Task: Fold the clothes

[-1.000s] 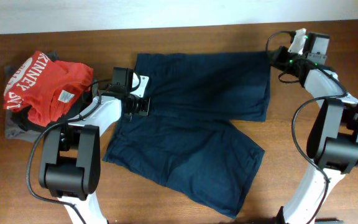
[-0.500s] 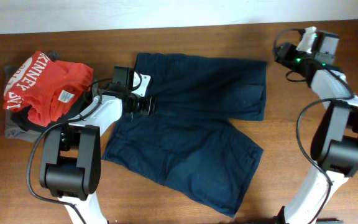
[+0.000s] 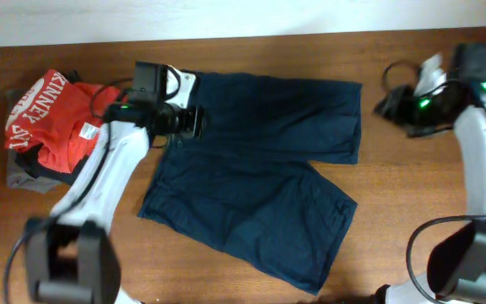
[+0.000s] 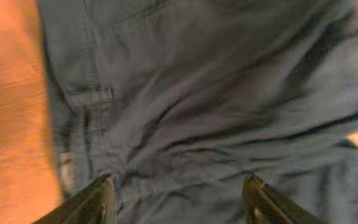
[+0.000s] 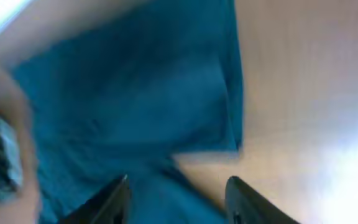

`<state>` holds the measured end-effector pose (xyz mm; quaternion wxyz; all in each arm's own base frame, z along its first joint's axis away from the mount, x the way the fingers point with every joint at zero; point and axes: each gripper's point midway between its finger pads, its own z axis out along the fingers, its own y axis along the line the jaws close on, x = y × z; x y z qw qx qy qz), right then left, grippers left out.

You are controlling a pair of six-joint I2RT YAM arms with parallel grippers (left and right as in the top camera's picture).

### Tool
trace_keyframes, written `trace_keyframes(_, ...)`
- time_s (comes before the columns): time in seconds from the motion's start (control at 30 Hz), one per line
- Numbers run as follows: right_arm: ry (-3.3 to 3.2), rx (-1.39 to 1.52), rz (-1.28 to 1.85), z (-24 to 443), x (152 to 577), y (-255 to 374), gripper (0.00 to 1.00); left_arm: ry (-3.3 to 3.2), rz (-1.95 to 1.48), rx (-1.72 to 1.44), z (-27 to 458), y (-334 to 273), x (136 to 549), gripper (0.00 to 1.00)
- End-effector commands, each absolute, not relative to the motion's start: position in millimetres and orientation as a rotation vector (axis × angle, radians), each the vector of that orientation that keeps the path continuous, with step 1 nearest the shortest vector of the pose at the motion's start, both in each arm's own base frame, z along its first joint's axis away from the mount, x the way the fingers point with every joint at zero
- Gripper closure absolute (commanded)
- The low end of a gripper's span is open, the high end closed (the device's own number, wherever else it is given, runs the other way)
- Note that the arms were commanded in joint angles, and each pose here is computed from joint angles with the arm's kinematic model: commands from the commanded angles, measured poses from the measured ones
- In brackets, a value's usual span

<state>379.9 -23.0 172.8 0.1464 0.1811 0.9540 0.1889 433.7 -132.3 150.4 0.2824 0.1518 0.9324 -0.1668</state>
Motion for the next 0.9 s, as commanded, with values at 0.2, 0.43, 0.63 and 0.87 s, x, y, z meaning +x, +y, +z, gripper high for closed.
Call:
trace_keyframes(0.2, 3.213, 0.389, 0.092, 71, 293, 10, 0.44, 2.397, -0.323, 0.371, 234, -107, 393, 0.28)
trace_keyframes(0.43, 3.246, 0.445, -0.091, 4, 253, 3, 0.43, 2.416, -0.290, 0.360, 238, -101, 382, 0.27)
trace_keyframes(0.63, 3.161, 0.447, 0.011, -28, 256, 11, 0.73, 2.408, -0.290, 0.359, 240, -101, 384, 0.23)
trace_keyframes(0.87, 2.812, 0.573, -0.012, 1, 346, -30, 0.86, 2.408, -0.291, 0.359, 239, -101, 384, 0.23)
